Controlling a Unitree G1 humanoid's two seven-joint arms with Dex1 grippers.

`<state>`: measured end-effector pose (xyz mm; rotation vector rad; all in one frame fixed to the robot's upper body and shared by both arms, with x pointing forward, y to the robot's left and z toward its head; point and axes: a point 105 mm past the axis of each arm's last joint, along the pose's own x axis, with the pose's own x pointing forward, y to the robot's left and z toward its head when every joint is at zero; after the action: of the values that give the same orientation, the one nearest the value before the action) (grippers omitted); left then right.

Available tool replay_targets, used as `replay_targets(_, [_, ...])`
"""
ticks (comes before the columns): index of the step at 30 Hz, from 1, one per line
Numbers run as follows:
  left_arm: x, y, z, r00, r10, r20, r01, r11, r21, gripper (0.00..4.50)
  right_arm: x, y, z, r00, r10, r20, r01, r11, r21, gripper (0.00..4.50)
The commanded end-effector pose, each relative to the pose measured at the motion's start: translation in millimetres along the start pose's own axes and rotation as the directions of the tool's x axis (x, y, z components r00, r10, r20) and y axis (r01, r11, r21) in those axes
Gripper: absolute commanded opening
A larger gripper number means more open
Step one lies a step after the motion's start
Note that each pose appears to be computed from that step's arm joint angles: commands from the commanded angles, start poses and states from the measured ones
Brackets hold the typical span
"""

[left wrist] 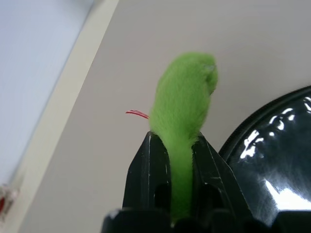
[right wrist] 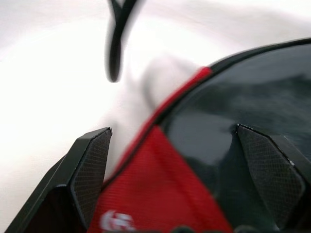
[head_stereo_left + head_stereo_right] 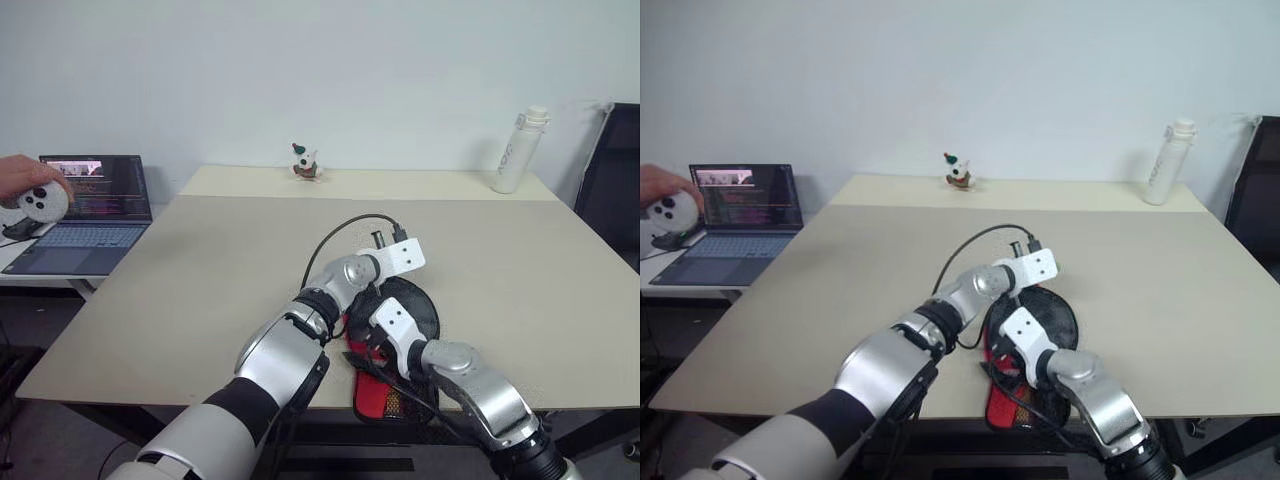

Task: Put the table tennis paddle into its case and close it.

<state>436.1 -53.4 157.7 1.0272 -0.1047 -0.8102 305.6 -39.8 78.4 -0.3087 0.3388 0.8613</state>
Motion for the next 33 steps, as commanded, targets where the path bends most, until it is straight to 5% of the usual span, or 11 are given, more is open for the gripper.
replay_targets(1, [2, 16, 61, 0.983, 0.043, 0.176, -0.064, 0.991, 0.116, 0.08, 6, 32, -60, 0.969, 0.112, -0.22, -0.084, 0.987, 0.135, 4.5])
replay_targets(8, [3, 18, 68, 0.98, 0.068, 0.187, -0.096, 0.985, 0.145, 0.08, 7, 33, -59, 0.971, 0.098, -0.216, -0.069, 0.988, 0.136, 4.5])
replay_targets(27, [3, 10, 40, 0.992, 0.047, 0.114, -0.063, 0.988, 0.142, 0.08, -18, -41, -50, 0.977, -0.142, -0.159, 0.166, 0.974, 0.155, 4.5])
replay_targets(33, [4, 12, 43, 0.992, 0.055, 0.11, -0.072, 0.986, 0.153, 0.08, -16, -32, -54, 0.976, -0.124, -0.179, 0.156, 0.972, 0.175, 4.5])
